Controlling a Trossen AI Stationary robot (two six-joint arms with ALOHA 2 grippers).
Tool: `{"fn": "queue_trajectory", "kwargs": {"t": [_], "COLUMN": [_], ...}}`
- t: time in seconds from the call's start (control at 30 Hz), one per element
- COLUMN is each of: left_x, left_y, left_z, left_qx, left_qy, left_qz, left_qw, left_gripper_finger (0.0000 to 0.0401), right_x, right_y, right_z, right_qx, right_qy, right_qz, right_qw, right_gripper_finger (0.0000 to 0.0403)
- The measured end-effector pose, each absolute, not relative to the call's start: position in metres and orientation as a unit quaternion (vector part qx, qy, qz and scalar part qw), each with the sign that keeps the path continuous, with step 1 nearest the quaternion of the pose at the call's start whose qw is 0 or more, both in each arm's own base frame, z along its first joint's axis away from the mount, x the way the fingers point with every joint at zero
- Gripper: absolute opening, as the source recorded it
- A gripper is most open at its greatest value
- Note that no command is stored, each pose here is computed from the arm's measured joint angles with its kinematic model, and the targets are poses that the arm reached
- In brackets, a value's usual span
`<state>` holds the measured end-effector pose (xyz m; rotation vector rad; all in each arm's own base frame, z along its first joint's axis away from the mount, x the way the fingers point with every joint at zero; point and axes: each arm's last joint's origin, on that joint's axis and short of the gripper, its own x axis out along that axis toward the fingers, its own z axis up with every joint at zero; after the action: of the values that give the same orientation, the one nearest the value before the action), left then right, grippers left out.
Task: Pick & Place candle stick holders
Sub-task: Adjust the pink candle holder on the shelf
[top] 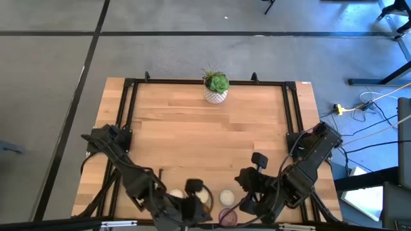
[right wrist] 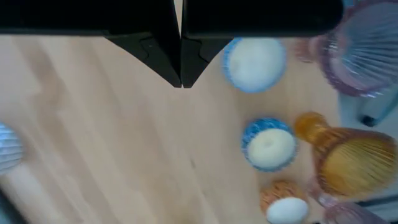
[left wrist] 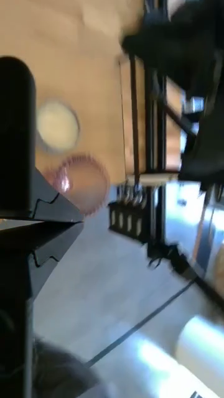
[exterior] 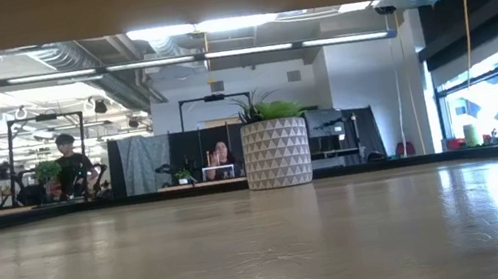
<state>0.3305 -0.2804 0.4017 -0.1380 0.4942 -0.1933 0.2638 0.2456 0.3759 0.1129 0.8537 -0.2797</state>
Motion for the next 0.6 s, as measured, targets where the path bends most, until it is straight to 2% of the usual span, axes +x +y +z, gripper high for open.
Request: {"fn": "queue_trajectory", "kwargs": {"t": [0.23,0.6], "left_x": [0.345,0.367], "left_y": [-0.301,-0.309], "left_z": [0.400,0.372], "left_qx": [0.011,0.092], "left_qy": [0.224,0.255], "left_qz": [-0.198,-0.188], "left_qw": [0.954,0.944], "left_gripper_finger": [0.0002,0.0002], "right_x": [0.272,0.274], "right_y": [0.251,0.249], "right_z": [0.380,0.381], "right_qx": [0.102,0.169], "right_qy": [0.389,0.364], "right_qz": [-0.114,-0.153], "right_qw": [0.908,0.903], "right_gripper_finger": [0.0000,0.0000]}}
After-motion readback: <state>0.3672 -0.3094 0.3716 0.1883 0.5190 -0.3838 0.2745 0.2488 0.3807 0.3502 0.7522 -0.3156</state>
